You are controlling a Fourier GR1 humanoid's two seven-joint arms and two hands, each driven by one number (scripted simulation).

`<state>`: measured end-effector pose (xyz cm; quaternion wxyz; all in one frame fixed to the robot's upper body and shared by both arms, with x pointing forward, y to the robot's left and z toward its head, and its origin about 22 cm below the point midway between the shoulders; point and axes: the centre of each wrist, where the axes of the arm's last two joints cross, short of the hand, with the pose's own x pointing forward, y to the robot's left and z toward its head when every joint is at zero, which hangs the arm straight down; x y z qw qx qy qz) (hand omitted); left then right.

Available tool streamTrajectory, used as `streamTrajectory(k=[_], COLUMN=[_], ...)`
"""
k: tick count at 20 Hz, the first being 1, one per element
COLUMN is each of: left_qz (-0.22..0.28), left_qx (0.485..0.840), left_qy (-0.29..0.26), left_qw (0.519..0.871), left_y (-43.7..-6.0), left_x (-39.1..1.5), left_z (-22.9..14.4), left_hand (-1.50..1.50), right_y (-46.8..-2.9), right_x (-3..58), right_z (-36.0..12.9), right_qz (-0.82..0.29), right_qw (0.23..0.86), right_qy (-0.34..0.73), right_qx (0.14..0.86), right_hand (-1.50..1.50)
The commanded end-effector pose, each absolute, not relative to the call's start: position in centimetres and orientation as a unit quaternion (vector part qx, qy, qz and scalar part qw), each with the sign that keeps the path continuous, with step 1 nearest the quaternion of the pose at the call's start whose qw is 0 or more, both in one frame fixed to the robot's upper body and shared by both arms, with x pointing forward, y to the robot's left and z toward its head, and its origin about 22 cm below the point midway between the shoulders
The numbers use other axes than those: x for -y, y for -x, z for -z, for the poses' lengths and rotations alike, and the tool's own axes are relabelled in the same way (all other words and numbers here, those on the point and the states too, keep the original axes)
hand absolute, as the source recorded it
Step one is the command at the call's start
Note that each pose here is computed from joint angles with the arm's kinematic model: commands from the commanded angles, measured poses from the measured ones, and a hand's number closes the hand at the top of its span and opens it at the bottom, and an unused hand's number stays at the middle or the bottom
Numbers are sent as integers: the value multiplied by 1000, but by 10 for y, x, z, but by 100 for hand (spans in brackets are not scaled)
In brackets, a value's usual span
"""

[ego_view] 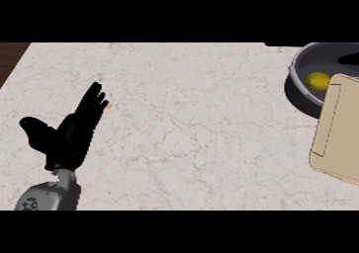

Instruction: Pick the lemon from the tray and place it in the pot

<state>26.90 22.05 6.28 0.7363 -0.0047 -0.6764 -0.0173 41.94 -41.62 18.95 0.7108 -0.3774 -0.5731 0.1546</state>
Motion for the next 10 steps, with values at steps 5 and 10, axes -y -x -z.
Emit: streamTrajectory(k=[5, 10], left_qz=[16, 12], left_qx=[677, 680], left_qy=[2, 12], left_qw=[735, 733], left_y=[-271, -261], left_x=[-227, -220], left_z=[-67, -70], left_hand=[0, 0], right_y=[-409, -390], right_x=[440, 474], right_z=[-195, -212], right_qz=[21, 89], right_qw=[634, 611], right_qy=[370, 382], right_qx=[679, 687], right_hand=[-150, -150])
